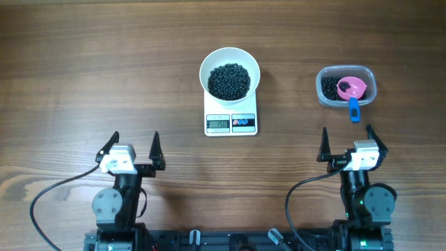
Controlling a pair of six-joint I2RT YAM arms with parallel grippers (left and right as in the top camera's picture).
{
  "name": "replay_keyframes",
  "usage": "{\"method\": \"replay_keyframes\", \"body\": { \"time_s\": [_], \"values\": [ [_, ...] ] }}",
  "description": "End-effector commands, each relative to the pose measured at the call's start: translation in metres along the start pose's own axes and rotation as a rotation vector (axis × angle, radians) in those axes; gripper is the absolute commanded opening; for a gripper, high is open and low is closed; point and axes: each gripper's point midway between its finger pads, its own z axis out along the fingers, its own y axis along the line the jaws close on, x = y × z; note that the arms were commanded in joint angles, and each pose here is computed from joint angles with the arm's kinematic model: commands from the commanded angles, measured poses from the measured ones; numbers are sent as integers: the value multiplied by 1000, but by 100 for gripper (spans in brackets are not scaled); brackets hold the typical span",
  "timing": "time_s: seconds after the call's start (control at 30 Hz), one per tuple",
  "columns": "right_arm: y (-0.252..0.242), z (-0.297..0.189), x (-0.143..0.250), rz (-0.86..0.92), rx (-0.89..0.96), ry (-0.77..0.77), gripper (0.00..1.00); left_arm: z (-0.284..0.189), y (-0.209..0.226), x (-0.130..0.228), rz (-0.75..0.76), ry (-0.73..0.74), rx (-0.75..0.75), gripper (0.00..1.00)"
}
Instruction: Scoop item into bowl and weigh 150g on scale
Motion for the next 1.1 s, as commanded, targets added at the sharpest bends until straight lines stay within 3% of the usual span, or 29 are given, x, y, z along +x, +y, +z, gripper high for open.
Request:
{"method": "replay_keyframes", "body": {
  "time_s": [0.0, 0.4, 1.07],
  "values": [
    [1, -1, -2, 13, -5, -11, 100, -1, 12, 1, 84, 1, -66, 100],
    [1, -1, -2, 13, -5, -11, 100, -2, 22, 0, 34, -4, -120, 100],
    [1, -1, -2, 13, -5, -11, 100, -1, 11, 2, 36, 2, -66, 100]
  ]
}}
